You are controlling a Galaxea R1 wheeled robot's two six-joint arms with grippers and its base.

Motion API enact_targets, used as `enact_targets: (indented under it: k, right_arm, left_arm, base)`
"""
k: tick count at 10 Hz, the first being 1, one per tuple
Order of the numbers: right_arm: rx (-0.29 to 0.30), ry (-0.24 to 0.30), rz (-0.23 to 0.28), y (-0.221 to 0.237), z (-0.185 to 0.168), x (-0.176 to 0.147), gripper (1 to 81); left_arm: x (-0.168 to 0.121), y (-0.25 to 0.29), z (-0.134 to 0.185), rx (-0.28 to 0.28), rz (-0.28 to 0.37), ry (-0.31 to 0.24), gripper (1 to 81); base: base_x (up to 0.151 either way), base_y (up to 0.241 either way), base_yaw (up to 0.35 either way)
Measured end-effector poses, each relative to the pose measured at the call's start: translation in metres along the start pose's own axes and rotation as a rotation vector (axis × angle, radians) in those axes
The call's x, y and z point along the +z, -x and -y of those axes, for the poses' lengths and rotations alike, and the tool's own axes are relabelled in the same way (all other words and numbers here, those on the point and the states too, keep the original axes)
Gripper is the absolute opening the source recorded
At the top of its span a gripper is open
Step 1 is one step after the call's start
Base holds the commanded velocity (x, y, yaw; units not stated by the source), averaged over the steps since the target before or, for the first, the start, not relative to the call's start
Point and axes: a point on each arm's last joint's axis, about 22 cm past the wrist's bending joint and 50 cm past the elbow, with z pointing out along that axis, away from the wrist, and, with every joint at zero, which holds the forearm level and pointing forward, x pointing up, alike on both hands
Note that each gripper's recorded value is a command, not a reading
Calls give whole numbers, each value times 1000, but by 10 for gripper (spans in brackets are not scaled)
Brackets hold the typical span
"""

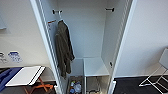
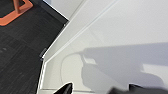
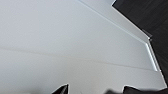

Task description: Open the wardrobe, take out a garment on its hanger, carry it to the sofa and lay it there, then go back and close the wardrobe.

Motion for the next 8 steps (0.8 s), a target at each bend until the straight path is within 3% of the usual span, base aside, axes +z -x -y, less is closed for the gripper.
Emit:
enact_targets:
  k: [1, 2, 3, 4, 5, 6, 8]
  right_arm:
    - [5, 31, 36, 29, -22, -3, 811]
    - [2, 78, 39, 35, -49, -11, 811]
    - [-16, 127, 23, 27, -73, -20, 811]
    - [-36, 155, 17, 25, -88, -25, 811]
    - [-62, 188, 42, 43, -109, -31, 811]
    - [-96, 242, 96, 79, -140, -41, 811]
    - [-166, 359, 215, 157, -206, -72, 811]
  left_arm:
    - [21, 45, -26, 52, 74, 29, 811]
    - [34, 95, -42, 75, 144, 55, 811]
    - [32, 118, -17, 89, 173, 23, 811]
    - [19, 125, 35, 106, 179, -60, 811]
    - [4, 139, 89, 133, 194, -144, 811]
    - [-2, 175, 119, 164, 238, -184, 811]
    - [-11, 283, 154, 237, 349, -188, 811]
  base:
    - [0, 0, 0]
    - [0, 0, 0]
    - [0, 0, 0]
    - [0, 0, 0]
    - [0, 0, 0]
    - [0, 0, 0]
    - [0, 0, 0]
